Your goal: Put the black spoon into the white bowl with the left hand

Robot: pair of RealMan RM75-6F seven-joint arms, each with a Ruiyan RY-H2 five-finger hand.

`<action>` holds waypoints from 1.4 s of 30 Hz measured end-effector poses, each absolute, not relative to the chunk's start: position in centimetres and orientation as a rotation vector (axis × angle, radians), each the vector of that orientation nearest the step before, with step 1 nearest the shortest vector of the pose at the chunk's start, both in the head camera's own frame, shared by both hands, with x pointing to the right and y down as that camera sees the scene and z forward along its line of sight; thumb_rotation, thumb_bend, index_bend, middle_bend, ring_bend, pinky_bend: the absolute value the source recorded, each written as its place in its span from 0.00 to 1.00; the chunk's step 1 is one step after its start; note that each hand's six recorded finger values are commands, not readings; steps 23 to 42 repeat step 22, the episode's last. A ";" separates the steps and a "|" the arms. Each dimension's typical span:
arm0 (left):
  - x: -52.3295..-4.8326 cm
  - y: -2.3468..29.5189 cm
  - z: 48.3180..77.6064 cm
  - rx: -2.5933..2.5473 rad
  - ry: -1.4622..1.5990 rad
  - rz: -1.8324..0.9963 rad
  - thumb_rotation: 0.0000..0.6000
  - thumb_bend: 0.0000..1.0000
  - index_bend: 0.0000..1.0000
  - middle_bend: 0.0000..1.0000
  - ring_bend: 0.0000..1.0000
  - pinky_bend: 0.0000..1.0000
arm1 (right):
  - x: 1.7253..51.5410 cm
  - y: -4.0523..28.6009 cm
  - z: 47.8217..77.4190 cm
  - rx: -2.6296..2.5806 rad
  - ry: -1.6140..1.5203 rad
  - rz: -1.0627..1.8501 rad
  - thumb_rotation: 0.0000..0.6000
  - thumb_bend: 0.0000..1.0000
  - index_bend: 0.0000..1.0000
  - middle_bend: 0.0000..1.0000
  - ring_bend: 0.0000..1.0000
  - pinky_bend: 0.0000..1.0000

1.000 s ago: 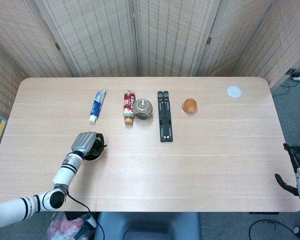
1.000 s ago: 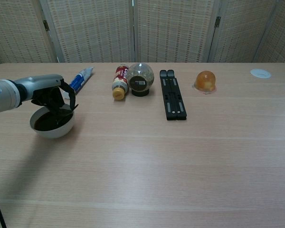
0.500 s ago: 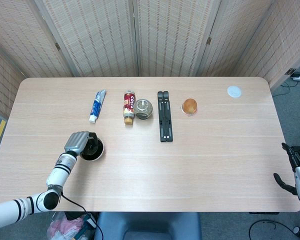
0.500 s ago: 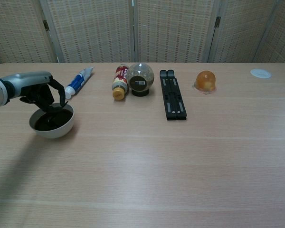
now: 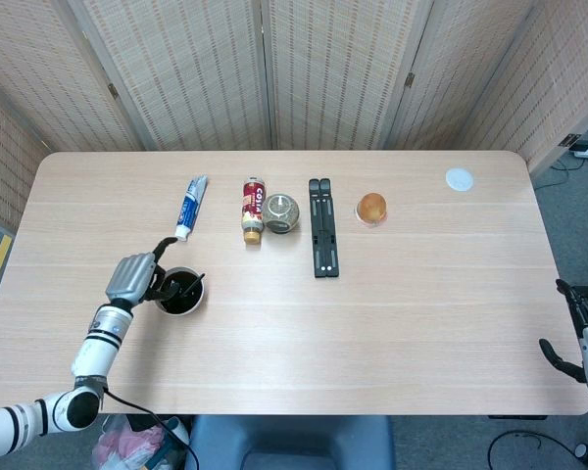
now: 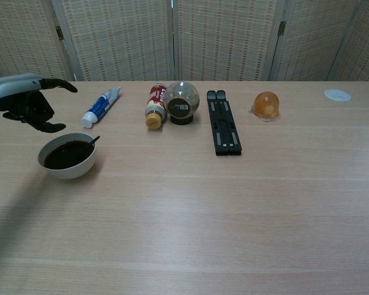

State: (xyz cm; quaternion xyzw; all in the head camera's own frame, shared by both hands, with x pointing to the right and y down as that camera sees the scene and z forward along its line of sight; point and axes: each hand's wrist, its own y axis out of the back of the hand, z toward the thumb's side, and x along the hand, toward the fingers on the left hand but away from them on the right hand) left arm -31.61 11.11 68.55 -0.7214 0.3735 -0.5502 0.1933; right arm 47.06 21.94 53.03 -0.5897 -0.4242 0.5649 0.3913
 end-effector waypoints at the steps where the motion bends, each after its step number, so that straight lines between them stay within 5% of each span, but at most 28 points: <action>1: -32.4 11.0 68.0 -1.992 1.075 -1.537 1.00 0.38 0.20 0.76 0.68 0.99 | 47.1 21.9 53.0 -1.499 -1.075 1.435 1.00 0.19 0.09 0.22 0.23 0.29; 7: -37.1 12.0 65.2 -1.801 1.142 -1.534 1.00 0.35 0.20 0.51 0.44 0.70 | 47.1 21.8 53.4 -1.523 -1.049 1.456 1.00 0.20 0.09 0.20 0.23 0.29; 13: -40.4 14.2 62.9 -1.644 1.135 -1.533 1.00 0.31 0.20 0.39 0.32 0.48 | 46.5 21.3 53.8 -1.587 -1.018 1.437 1.00 0.21 0.09 0.18 0.16 0.22; 22: -43.5 19.2 59.5 -1.479 1.087 -1.550 1.00 0.31 0.19 0.37 0.29 0.42 | 45.5 20.9 53.9 -1.622 -1.006 1.377 1.00 0.21 0.09 0.18 0.13 0.18; 42: -43.5 19.2 59.5 -1.479 1.087 -1.550 1.00 0.31 0.19 0.37 0.29 0.42 | 45.5 20.9 53.9 -1.622 -1.006 1.377 1.00 0.21 0.09 0.18 0.13 0.18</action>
